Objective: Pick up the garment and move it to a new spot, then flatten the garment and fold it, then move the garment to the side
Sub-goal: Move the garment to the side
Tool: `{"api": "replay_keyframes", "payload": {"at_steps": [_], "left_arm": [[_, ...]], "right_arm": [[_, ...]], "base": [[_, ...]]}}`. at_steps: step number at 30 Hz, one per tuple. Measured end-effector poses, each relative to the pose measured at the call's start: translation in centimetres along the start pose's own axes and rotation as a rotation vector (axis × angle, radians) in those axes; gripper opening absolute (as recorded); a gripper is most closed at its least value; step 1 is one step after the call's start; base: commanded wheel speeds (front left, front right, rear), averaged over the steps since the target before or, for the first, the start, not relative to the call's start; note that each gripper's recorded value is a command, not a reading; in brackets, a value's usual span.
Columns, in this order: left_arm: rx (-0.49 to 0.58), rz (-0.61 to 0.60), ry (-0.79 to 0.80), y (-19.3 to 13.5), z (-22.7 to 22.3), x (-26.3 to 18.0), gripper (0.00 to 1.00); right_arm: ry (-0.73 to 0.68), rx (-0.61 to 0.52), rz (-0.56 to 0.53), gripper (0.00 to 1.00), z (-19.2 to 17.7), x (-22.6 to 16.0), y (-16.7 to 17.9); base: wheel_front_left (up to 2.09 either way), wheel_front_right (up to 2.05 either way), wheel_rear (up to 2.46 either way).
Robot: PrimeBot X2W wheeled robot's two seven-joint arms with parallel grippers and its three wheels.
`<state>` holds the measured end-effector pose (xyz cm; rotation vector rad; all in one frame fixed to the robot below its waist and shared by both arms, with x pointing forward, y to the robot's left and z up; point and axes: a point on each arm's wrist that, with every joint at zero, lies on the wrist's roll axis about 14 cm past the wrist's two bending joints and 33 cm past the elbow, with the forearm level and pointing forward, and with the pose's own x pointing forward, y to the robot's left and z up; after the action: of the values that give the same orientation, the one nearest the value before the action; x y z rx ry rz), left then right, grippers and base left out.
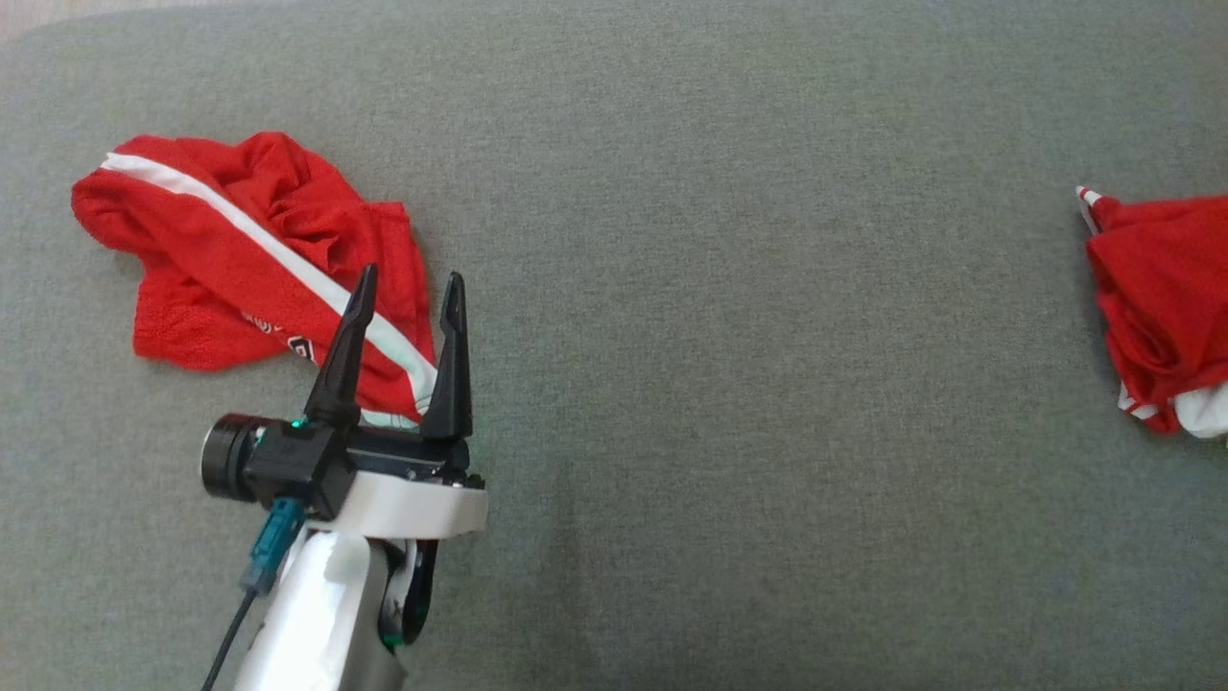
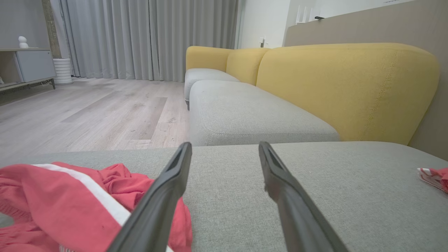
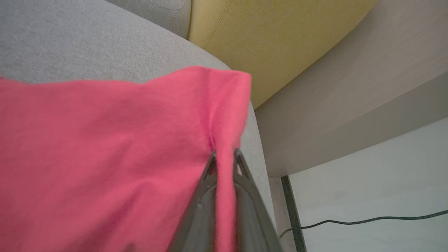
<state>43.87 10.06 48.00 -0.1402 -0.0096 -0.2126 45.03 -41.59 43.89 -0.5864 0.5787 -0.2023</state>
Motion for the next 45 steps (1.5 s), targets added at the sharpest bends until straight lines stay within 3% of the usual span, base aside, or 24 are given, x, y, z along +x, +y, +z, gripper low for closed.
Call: {"api": "replay_keyframes", "payload": {"at_steps": [1, 2, 3, 9, 14, 19, 28, 37, 45], "left_arm": [[0.000, -0.001, -0.001, 0.0, 0.0, 0.0, 1.00], [0.000, -0.002, -0.001, -0.1, 0.0, 0.0, 1.00], [0.000, -0.002, -0.002, -0.1, 0.1, 0.0, 1.00], [0.005, -0.006, -0.016, -0.3, 0.7, -0.2, 1.00], [0.011, -0.002, -0.057, -0.4, 2.4, -0.7, 1.00], [0.009, 0.017, -0.092, -0.2, 3.9, -1.9, 1.00], [-0.004, 0.057, -0.118, 0.3, 4.9, -5.3, 1.00], [-0.036, 0.088, -0.110, 0.6, 4.6, -6.9, 1.00], [-0.052, 0.103, -0.055, 0.7, 2.7, -7.9, 1.00]], "right_arm": [[-0.004, 0.006, -0.002, 0.08, 0.2, 0.1, 0.0], [-0.007, 0.013, -0.007, 0.75, 0.4, 0.1, -0.1], [-0.007, 0.019, -0.014, 1.00, 0.4, 0.1, -0.2], [-0.071, 0.059, -0.028, 1.00, 2.1, -0.6, -0.1], [-0.239, 0.125, -0.030, 1.00, 6.7, -2.3, 0.7], [-0.456, 0.278, 0.005, 1.00, 12.1, -5.8, 3.0], [-0.678, 0.571, 0.120, 1.00, 15.7, -14.3, 8.5], [-0.672, 0.664, 0.203, 1.00, 12.1, -16.7, 12.7], [-0.576, 0.728, 0.265, 1.00, 8.3, -17.2, 16.0]], "base": [[0.00, 0.00, 0.00], [0.00, 0.00, 0.00], [0.00, 0.00, 0.00], [0.00, 0.00, 0.00], [0.00, 0.00, 0.00], [0.00, 0.00, 0.00], [0.00, 0.00, 0.00], [0.00, 0.00, 0.00], [0.00, 0.00, 0.00]]}}
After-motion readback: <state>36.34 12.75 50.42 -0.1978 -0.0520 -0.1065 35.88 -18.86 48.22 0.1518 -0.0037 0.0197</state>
